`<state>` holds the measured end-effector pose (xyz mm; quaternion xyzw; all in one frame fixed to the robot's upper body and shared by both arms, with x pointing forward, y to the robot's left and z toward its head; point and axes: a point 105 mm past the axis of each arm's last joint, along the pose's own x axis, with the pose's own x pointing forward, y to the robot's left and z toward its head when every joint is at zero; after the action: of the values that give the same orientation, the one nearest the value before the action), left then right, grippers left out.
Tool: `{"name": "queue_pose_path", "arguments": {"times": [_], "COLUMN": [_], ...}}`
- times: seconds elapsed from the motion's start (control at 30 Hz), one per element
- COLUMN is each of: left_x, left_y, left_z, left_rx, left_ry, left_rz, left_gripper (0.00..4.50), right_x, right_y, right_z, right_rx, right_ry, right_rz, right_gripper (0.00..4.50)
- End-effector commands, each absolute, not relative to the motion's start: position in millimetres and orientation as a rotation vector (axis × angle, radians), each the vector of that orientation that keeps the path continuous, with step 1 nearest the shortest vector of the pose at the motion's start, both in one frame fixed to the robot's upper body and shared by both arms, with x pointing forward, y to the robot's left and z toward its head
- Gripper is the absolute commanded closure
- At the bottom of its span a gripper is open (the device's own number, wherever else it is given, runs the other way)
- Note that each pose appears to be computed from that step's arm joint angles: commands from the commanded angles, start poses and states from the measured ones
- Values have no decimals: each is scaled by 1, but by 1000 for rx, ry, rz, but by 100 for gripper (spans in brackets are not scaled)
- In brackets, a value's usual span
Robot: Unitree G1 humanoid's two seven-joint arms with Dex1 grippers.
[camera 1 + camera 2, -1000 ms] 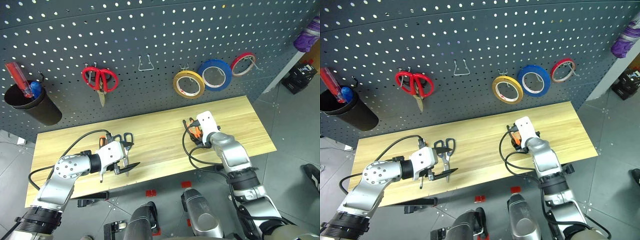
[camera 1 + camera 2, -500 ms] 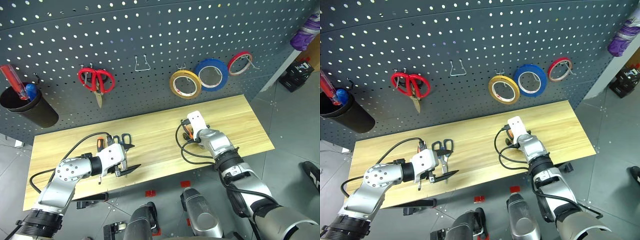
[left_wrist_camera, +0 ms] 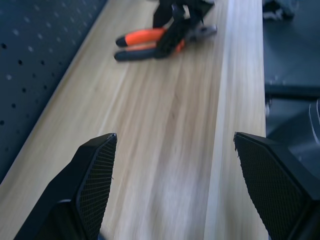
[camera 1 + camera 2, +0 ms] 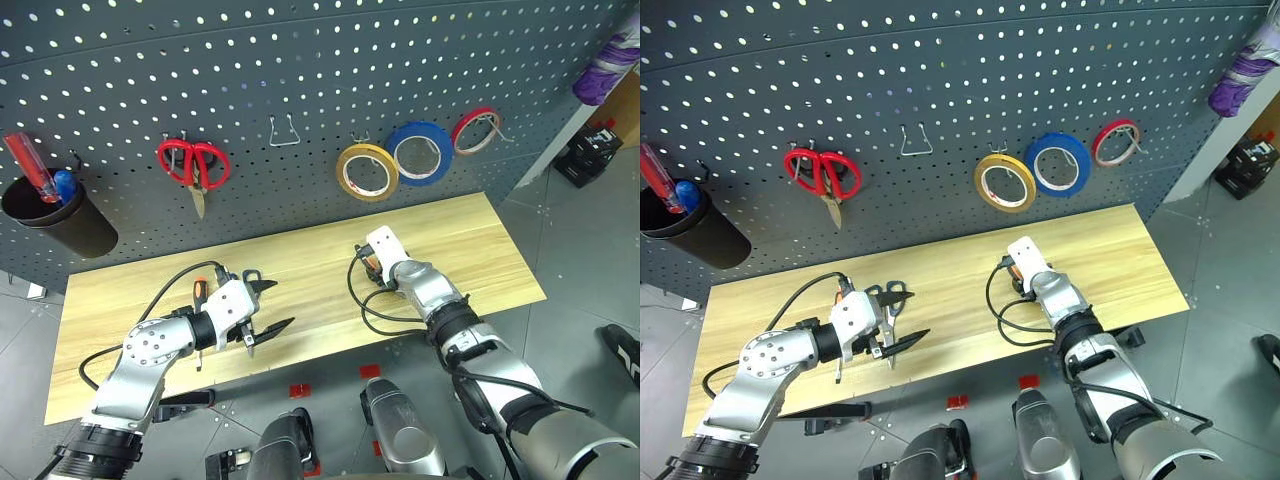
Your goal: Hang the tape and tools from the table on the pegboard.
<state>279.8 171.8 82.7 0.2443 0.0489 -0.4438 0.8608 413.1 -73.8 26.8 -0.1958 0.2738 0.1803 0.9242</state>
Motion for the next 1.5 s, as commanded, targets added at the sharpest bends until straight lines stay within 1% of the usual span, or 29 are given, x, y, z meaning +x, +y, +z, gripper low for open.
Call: {"name": "queue_pose_path", "arguments": {"times": [0.03, 0.13, 0.2, 0.3, 0.4, 0.47, 0.53, 0.6, 0.67, 0.77, 0.93, 1.07, 1.27, 1.5], "left_x": [279, 277, 280, 281, 276, 271, 269, 273, 276, 280, 283, 285, 293, 295], "left_y": [175, 181, 187, 198, 206, 207, 205, 203, 201, 195, 184, 179, 170, 166], "left_z": [100, 109, 121, 141, 147, 148, 151, 163, 172, 186, 202, 209, 215, 219], "left_rx": [457, 391, 380, 265, 185, 161, 152, 137, 128, 119, 114, 107, 92, 90], "left_ry": [44, 15, -49, -161, -186, -184, -188, -220, -241, -275, -313, -328, -355, -370], "left_rz": [-886, -839, -760, -611, -514, -477, -468, -440, -421, -417, -424, -424, -422, -414], "left_gripper": [56, 56, 56, 56, 56, 56, 56, 56, 56, 56, 56, 56, 56, 56], "right_x": [411, 391, 376, 351, 335, 331, 332, 336, 338, 346, 352, 356, 370, 386], "right_y": [-51, -34, -25, -9, 1, 9, 16, 28, 37, 51, 66, 72, 76, 68], "right_z": [63, 97, 121, 167, 208, 242, 267, 304, 326, 351, 375, 382, 374, 346], "right_rx": [-347, -283, -236, -225, -188, -157, -130, -101, -80, -62, -39, -39, -81, -212], "right_ry": [404, 270, 180, -30, -211, -347, -440, -567, -641, -721, -806, -851, -880, -898], "right_rz": [437, 505, 541, 606, 615, 615, 610, 613, 617, 612, 612, 605, 563, 486], "right_gripper": [169, 169, 169, 169, 169, 169, 169, 169, 169, 169, 169, 169, 169, 169]}}
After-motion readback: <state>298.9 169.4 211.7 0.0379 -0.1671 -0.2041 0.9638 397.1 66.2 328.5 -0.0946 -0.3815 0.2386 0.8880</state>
